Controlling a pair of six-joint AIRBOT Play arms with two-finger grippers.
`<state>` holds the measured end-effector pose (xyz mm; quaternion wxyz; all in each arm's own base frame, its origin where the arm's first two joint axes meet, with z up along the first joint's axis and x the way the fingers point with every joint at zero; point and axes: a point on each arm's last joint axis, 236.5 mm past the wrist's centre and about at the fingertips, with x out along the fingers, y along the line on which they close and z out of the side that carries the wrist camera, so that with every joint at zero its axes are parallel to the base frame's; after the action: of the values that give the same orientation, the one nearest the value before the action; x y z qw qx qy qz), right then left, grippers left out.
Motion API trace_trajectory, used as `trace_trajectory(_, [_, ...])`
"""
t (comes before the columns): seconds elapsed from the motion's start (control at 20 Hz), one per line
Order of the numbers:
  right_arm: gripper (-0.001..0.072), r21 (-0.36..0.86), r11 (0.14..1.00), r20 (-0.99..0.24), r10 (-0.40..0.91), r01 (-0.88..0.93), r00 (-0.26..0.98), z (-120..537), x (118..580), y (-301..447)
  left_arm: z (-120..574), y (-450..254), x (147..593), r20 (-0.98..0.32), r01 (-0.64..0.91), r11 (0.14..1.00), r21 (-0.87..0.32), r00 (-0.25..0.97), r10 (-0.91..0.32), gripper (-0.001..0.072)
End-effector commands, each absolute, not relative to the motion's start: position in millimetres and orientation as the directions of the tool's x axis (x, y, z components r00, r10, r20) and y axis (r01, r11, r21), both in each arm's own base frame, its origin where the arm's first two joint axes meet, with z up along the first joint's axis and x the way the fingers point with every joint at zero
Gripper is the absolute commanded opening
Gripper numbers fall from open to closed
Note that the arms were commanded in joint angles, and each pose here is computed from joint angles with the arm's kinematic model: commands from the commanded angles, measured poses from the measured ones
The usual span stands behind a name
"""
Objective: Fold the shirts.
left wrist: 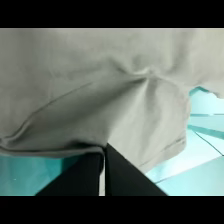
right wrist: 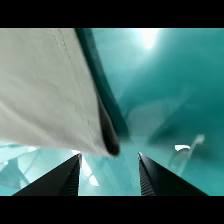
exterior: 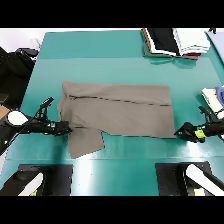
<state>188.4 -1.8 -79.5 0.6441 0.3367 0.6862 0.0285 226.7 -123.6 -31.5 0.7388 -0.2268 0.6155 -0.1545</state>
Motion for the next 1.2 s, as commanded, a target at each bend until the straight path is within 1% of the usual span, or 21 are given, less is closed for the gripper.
trace_trajectory(0.0, [0.0405,0.52,0.752,-0.845,0.523,0.405,0.115,-87.1,203.3,19.5,-31.1,-121.4,226.8,-0.845,-0.03,0.858,-0.513,0.193,-0.498,0.0025])
trace_trajectory(0.1, [0.0354,0.525,0.773,-0.845,0.523,0.356,0.111,-87.3,209.3,32.3,-31.5,-120.8,224.9,-0.849,-0.028,0.861,-0.509,0.185,-0.496,0.0025])
trace_trajectory(0.15, [0.0256,0.523,0.785,-0.847,0.521,0.331,0.104,-87.6,210.3,37.5,-30.8,-119.2,223.3,-0.855,-0.02,0.866,-0.5,0.176,-0.489,0.0024])
trace_trajectory(0.2, [0.0088,0.522,0.8,-0.85,0.519,0.295,0.096,-87.2,211.0,42.8,-29.5,-115.6,221.5,-0.866,-0.008,0.877,-0.481,0.163,-0.473,0.0023])
trace_trajectory(0.25, [0.0022,0.518,0.819,-0.854,0.513,0.247,0.09,-84.5,211.9,45.7,-27.4,-110.5,219.1,-0.88,0.01,0.89,-0.455,0.147,-0.452,0.0022])
trace_trajectory(0.35, [0.0021,0.492,0.854,-0.87,0.48,0.167,0.111,-66.5,219.3,43.6,-20.9,-104.9,211.0,-0.895,0.038,0.903,-0.427,0.123,-0.428,0.0022])
trace_trajectory(0.5, [0.0021,0.393,0.918,-0.917,0.389,0.048,0.084,-33.4,202.9,28.7,2.2,-97.1,193.1,-0.901,0.06,0.917,-0.393,0.173,-0.398,0.0022])
trace_trajectory(0.6, [0.0021,0.333,0.943,-0.941,0.331,0.009,0.074,-16.3,186.4,19.5,17.3,-98.8,169.2,-0.898,0.069,0.914,-0.401,0.167,-0.407,0.0023])
trace_trajectory(0.7, [0.0021,0.28,0.96,-0.955,0.28,-0.008,0.099,-6.0,177.5,12.5,24.4,-99.8,149.1,-0.9,0.083,0.911,-0.404,0.141,-0.412,0.0023])
trace_trajectory(0.8, [0.002,0.245,0.969,-0.962,0.245,-0.015,0.124,-1.7,175.9,6.9,27.5,-99.4,148.0,-0.9,0.093,0.911,-0.401,0.143,-0.411,0.0023])
trace_trajectory(0.95, [0.002,0.242,0.97,-0.96,0.24,-0.001,0.144,-2.3,194.5,2.2,30.6,-94.3,183.2,-0.894,0.135,0.921,-0.366,0.223,-0.388,0.0023])
trace_trajectory(1.05, [0.002,0.239,0.971,-0.956,0.238,-0.012,0.172,0.9,224.4,-0.7,34.2,-79.5,222.8,-0.898,0.119,0.946,-0.301,0.298,-0.323,0.0023])
trace_trajectory(1.15, [0.002,0.236,0.971,-0.954,0.237,-0.03,0.181,1.5,256.3,-1.1,40.9,-76.0,263.6,-0.882,0.135,0.952,-0.276,0.358,-0.306,0.0025])
